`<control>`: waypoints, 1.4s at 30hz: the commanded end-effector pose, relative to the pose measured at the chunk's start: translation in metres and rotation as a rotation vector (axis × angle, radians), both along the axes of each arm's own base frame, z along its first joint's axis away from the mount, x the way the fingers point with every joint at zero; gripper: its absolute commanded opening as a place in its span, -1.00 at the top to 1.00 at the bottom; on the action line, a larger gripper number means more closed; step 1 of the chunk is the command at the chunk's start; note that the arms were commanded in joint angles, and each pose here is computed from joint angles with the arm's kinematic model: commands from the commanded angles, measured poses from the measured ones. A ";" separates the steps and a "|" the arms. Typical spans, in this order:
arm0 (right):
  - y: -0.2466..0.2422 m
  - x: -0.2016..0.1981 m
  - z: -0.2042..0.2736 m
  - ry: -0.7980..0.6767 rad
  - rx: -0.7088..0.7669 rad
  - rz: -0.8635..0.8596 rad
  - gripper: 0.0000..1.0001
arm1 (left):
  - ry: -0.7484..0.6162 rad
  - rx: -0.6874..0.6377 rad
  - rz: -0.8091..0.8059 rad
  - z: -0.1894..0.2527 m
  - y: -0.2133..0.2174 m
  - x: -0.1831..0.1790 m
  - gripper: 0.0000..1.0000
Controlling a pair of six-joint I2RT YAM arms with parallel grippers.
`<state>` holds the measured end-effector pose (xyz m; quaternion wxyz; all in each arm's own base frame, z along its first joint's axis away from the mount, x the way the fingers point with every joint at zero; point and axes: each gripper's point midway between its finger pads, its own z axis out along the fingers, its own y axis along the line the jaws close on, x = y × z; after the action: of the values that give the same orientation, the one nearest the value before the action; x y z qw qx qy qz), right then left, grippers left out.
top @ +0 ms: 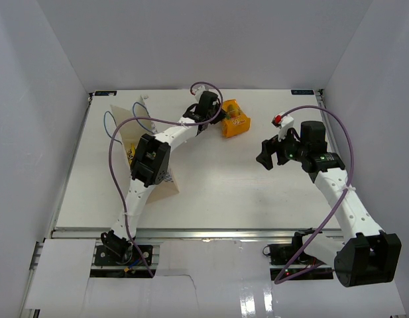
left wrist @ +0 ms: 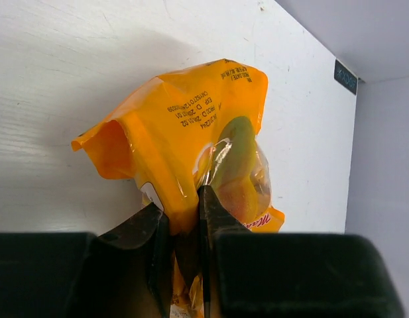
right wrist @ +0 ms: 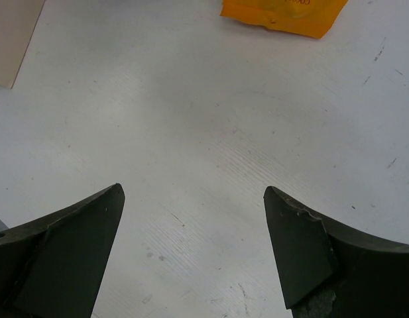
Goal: Place the snacks into the paper bag
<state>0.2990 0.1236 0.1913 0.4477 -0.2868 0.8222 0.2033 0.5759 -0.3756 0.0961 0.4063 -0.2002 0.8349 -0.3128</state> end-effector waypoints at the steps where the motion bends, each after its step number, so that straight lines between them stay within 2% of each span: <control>1: 0.005 0.010 0.026 -0.071 0.025 0.010 -0.82 | -0.150 0.035 -0.075 0.071 0.007 -0.002 1.00; 3: 0.005 0.010 0.028 -0.076 0.026 0.010 -0.83 | -0.199 0.037 -0.091 0.091 0.008 -0.004 1.00; 4: 0.005 0.011 0.029 -0.079 0.027 0.010 -0.83 | -0.243 0.027 -0.098 0.117 0.011 -0.008 1.00; 6: 0.005 0.011 0.032 -0.085 0.027 0.010 -0.83 | -0.286 0.026 -0.121 0.132 0.012 -0.016 1.00; 7: 0.005 0.011 0.032 -0.087 0.027 0.011 -0.83 | -0.330 0.010 -0.127 0.160 0.015 -0.023 1.00; 10: 0.006 0.012 0.036 -0.100 0.026 0.013 -0.82 | -0.383 0.028 -0.176 0.183 0.016 -0.042 1.00; 11: 0.005 0.013 0.037 -0.104 0.023 0.010 -0.82 | -0.451 0.003 -0.190 0.216 0.018 -0.052 1.00; 13: 0.005 0.014 0.038 -0.107 0.024 0.010 -0.82 | -0.488 0.026 -0.218 0.228 0.020 -0.067 1.00; 14: 0.005 0.013 0.036 -0.104 0.023 0.010 -0.82 | -0.540 0.016 -0.221 0.256 0.026 -0.080 1.00; 16: 0.005 0.014 0.036 -0.105 0.024 0.011 -0.82 | -0.573 0.017 -0.271 0.268 0.024 -0.100 1.00; 18: 0.005 0.014 0.035 -0.101 0.025 0.012 -0.82 | -0.637 -0.004 -0.277 0.303 0.034 -0.123 1.00; 23: 0.006 0.015 0.037 -0.107 0.027 0.013 -0.82 | -0.713 -0.024 -0.244 0.347 0.066 -0.166 1.00; 24: 0.006 0.016 0.037 -0.108 0.026 0.013 -0.82 | -0.759 -0.044 -0.230 0.373 0.080 -0.184 1.00; 27: 0.006 0.016 0.034 -0.104 0.026 0.013 -0.82 | -0.791 -0.034 -0.145 0.397 0.110 -0.203 1.00; 28: 0.006 0.016 0.034 -0.102 0.026 0.015 -0.82 | -0.827 -0.038 -0.089 0.419 0.130 -0.218 1.00; 29: 0.006 0.017 0.033 -0.100 0.026 0.015 -0.82 | -0.806 -0.015 -0.066 0.418 0.141 -0.224 1.00; 30: 0.006 0.017 0.033 -0.102 0.026 0.015 -0.82 | -0.837 -0.023 -0.029 0.436 0.159 -0.240 1.00; 37: 0.009 0.019 0.029 -0.094 0.034 0.023 -0.82 | -0.839 0.111 0.275 0.469 0.257 -0.284 1.00; 42: 0.010 0.019 0.025 -0.086 0.040 0.030 -0.82 | -0.875 0.172 0.373 0.493 0.293 -0.306 1.00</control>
<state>0.3100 0.1274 0.2002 0.4610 -0.2890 0.8131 0.2070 0.2885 -0.1190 0.5512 0.7480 -0.1257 0.6017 -0.2502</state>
